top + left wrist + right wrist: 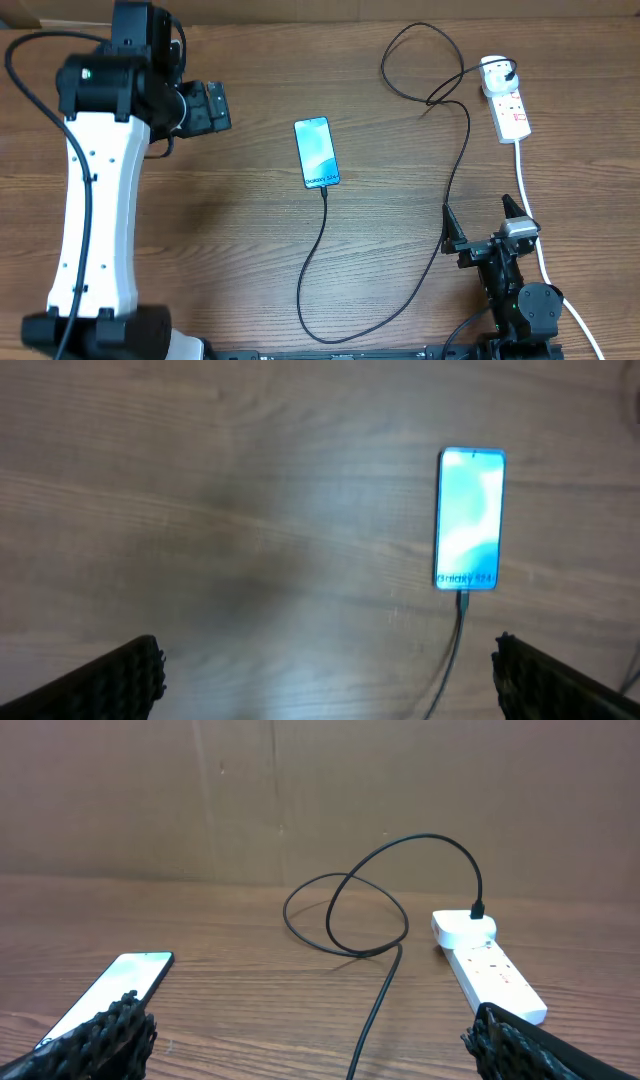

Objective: Plug charger to phone and switch on socket

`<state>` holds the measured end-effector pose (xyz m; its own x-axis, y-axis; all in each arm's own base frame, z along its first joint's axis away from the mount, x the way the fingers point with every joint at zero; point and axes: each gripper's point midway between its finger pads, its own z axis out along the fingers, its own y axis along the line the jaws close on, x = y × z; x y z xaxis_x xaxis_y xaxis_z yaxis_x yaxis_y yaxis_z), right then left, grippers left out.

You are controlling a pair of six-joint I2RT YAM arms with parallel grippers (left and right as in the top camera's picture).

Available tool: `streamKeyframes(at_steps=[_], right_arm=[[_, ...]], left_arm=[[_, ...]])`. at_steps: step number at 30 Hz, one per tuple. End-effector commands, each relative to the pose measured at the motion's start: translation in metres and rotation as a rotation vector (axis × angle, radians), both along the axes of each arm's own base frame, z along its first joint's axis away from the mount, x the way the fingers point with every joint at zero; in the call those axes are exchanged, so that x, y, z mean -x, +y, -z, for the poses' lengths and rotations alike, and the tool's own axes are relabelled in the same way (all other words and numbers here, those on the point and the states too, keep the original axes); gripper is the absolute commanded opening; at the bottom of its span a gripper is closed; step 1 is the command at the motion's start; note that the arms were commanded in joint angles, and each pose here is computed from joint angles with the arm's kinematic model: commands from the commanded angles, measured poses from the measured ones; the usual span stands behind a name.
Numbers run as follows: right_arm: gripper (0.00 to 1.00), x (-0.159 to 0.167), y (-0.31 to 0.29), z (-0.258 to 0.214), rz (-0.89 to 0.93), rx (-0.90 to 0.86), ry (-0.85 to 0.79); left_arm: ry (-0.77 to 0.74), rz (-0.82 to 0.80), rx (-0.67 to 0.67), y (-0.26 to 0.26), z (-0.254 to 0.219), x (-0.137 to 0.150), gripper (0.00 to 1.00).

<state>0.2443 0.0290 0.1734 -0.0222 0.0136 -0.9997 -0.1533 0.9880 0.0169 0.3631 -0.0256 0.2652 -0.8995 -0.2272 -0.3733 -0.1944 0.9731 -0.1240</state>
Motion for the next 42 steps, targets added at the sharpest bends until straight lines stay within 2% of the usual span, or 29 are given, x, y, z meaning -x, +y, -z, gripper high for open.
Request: streamKeyframes(at_steps=[1, 9, 14, 28, 34, 39, 42], right_arm=[[1.00, 0.000, 0.000, 0.002, 0.002, -0.006, -0.002], [1.00, 0.000, 0.000, 0.002, 0.002, -0.006, -0.002], [1.00, 0.000, 0.000, 0.002, 0.002, -0.006, -0.002], [1.00, 0.000, 0.000, 0.002, 0.002, -0.006, -0.002], [1.00, 0.000, 0.000, 0.002, 0.002, -0.006, -0.002], [1.00, 0.000, 0.000, 0.002, 0.002, -0.006, -0.002], [1.00, 0.000, 0.000, 0.002, 0.002, -0.006, -0.002]], left_arm=[[-0.086, -0.007, -0.004, 0.002, -0.007, 0.013, 1.00], [-0.195, -0.013, -0.007, 0.006, 0.002, 0.041, 1.00], [-0.199, -0.013, -0.007, 0.008, 0.005, 0.065, 1.00], [-0.318, -0.026, -0.017, 0.014, -0.013, 0.105, 0.99], [-0.397, -0.018, -0.005, 0.013, 0.002, 0.107, 1.00], [-0.554, 0.151, 0.038, -0.010, 0.006, 0.100, 0.99], [-0.599, 0.172, 0.059, -0.015, 0.009, 0.102, 0.99]])
